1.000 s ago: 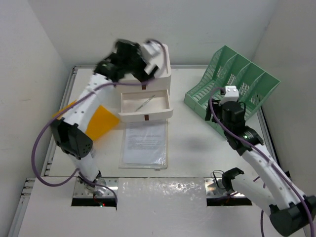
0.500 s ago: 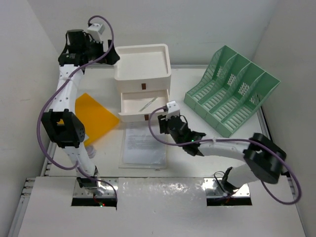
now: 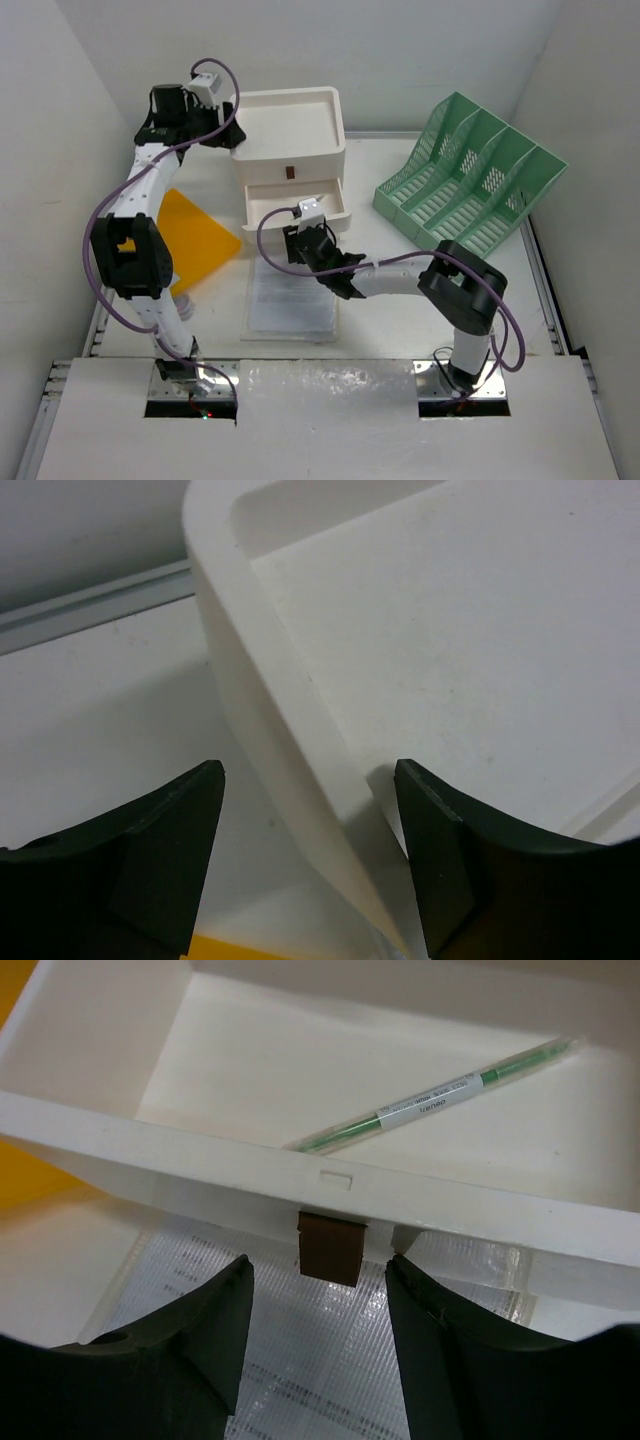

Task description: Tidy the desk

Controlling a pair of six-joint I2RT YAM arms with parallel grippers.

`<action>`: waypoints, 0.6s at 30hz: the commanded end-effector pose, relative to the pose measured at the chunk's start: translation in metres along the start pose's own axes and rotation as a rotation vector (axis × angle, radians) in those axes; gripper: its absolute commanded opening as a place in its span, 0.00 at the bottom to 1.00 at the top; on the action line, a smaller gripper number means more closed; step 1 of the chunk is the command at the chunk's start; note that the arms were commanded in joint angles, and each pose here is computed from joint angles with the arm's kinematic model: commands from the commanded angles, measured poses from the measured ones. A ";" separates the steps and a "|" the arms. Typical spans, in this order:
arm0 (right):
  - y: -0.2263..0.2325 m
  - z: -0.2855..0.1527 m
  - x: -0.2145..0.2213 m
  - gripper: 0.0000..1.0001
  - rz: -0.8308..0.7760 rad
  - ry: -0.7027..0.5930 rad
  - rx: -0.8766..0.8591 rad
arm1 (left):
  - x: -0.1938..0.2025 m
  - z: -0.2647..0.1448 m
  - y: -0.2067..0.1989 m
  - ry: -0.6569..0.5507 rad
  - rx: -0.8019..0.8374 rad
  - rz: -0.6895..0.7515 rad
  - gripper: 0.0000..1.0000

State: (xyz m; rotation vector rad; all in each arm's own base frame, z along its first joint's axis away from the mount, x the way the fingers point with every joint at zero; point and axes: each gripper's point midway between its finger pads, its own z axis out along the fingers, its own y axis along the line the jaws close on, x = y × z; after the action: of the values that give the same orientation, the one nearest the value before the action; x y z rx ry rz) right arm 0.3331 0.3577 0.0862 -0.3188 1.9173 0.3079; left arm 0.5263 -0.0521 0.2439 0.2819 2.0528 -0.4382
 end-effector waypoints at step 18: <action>-0.035 0.045 -0.081 0.43 0.168 -0.227 0.186 | 0.037 0.028 -0.024 0.080 0.168 -0.027 0.00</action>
State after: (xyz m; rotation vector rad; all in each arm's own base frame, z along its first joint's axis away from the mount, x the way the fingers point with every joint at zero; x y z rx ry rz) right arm 0.3805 0.3464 0.0974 -0.1823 1.8849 0.2363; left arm 0.5402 -0.0652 0.2460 0.3238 1.9753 -0.4903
